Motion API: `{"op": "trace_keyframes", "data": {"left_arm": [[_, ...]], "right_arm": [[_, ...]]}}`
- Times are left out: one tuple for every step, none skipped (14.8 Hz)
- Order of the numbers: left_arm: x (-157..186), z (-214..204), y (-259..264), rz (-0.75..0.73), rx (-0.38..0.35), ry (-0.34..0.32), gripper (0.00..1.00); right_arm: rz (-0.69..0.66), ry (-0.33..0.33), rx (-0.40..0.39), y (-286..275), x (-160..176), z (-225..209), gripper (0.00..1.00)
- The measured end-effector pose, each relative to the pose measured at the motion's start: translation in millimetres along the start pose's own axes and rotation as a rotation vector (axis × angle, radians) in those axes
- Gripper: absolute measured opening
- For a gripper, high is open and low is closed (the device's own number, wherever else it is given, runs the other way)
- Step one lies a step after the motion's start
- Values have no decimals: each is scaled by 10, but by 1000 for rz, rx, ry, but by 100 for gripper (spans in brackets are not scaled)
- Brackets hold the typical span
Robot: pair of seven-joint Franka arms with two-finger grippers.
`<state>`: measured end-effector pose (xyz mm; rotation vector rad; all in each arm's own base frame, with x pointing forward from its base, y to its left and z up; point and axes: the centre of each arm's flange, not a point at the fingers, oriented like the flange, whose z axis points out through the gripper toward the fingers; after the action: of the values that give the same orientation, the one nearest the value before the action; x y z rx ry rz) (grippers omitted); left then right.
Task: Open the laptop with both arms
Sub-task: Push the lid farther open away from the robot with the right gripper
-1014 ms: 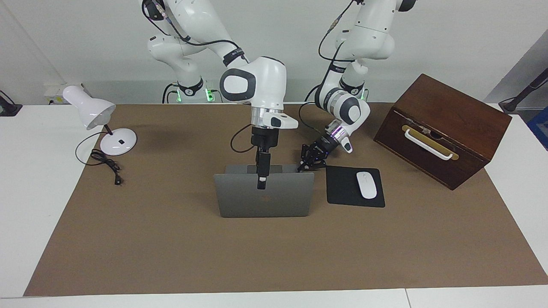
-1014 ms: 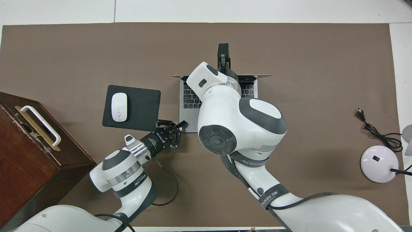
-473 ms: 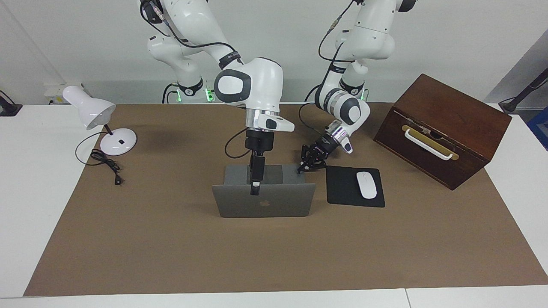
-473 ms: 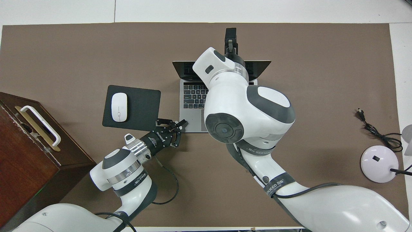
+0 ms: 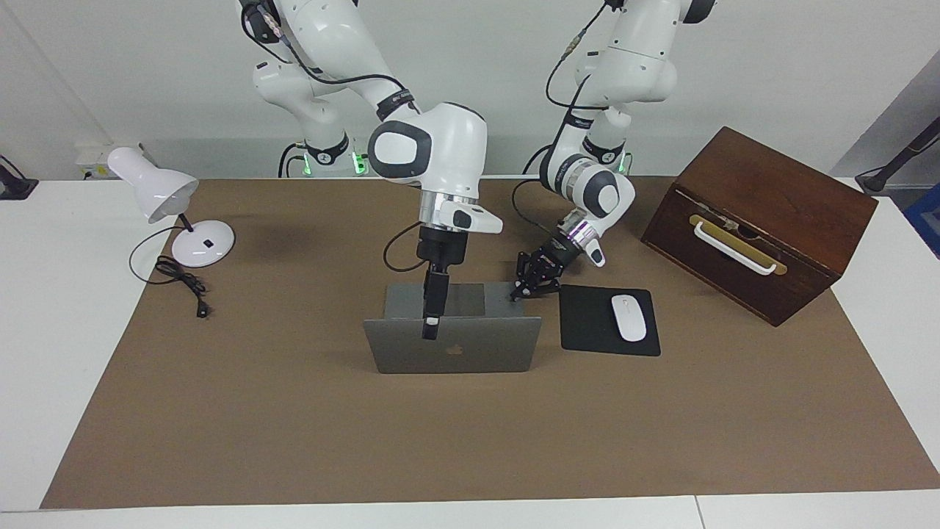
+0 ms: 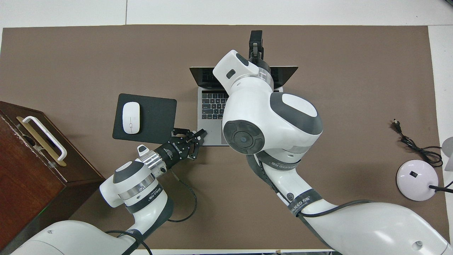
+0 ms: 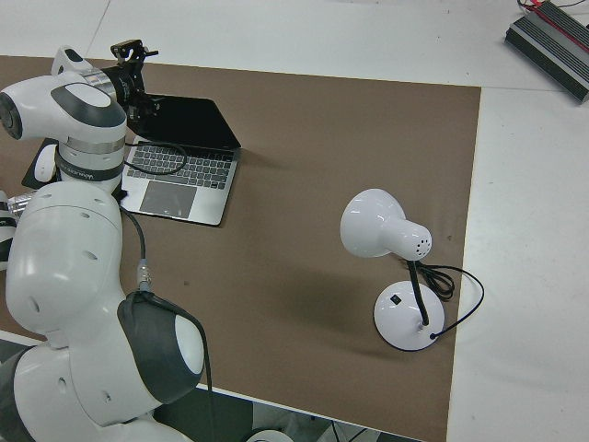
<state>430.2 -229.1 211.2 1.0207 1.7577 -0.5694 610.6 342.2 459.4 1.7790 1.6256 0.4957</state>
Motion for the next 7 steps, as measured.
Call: {"op": "trace_keyframes", "data": {"left_arm": [[-5, 5, 7, 5, -1, -1, 1], [-11, 10, 13, 10, -2, -2, 1], [-16, 14, 20, 14, -3, -3, 1], [-21, 16, 27, 17, -4, -4, 1], [-24, 16, 34, 19, -5, -4, 1], [-25, 14, 39, 21, -7, -2, 1], [-27, 14, 45, 22, -8, -1, 1]], "right_arm": [[23, -3, 25, 2, 29, -59, 100], [38, -5, 38, 19, 46, -143, 100], [54, -5, 47, 49, 51, -249, 100], [69, -3, 58, 75, 57, -373, 100], [85, -1, 72, 93, 63, -507, 100], [98, 1, 84, 111, 64, -635, 100], [114, 4, 96, 133, 56, -759, 100]]}}
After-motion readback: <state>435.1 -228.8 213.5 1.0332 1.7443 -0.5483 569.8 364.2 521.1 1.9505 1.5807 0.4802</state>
